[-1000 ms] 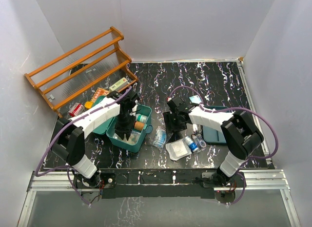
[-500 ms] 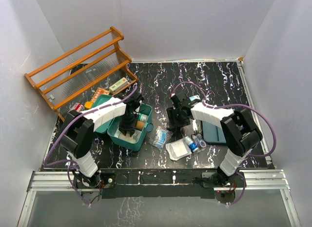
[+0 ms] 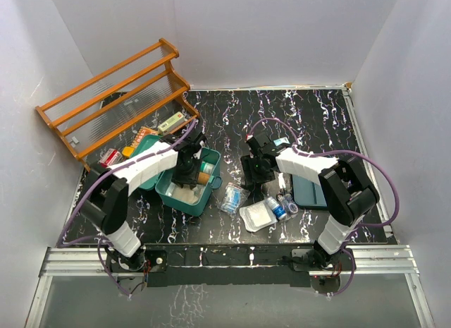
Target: Organize the medicine kit
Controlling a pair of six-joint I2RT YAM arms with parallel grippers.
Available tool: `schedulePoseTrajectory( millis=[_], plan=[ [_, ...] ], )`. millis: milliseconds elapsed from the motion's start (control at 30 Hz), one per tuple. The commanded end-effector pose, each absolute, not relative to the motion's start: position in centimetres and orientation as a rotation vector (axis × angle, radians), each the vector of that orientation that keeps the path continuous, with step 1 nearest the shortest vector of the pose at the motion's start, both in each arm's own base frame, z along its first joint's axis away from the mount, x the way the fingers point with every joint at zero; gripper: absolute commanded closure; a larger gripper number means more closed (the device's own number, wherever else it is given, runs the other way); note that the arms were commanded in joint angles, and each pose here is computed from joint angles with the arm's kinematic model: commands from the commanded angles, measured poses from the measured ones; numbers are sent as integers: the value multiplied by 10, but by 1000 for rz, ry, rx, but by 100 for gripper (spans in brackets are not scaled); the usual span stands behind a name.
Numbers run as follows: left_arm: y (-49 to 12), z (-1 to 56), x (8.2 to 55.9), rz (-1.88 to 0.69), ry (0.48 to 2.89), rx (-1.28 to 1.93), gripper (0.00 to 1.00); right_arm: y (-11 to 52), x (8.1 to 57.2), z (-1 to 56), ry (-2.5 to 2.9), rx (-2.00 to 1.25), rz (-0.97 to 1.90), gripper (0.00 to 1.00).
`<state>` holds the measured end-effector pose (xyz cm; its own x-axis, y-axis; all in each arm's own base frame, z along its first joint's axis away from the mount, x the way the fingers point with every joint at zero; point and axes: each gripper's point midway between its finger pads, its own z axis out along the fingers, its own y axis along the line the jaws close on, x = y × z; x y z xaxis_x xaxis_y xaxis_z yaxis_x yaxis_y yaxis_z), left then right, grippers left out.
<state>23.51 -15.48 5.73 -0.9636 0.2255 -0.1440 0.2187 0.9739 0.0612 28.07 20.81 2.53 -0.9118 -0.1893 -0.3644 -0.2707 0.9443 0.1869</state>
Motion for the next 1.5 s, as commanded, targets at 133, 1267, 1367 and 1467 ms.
schedulePoseTrajectory(
  millis=[133, 1267, 1367, 1467],
  plan=[
    [-177, 126, 263, -205, 2629, 329, 56, 228, 295, 55, 2601, -466, 468, 47],
    [-123, 217, 301, -204, 2278, -168, 28, 226, 261, 33, 2649, -374, 101, 43],
    [-122, 218, 302, -202, 2274, -167, 28, 219, 261, 27, 2668, -376, 38, 47],
    [-119, 218, 303, -198, 2269, -170, 28, 209, 263, 23, 2671, -381, -37, 53]
  ],
)
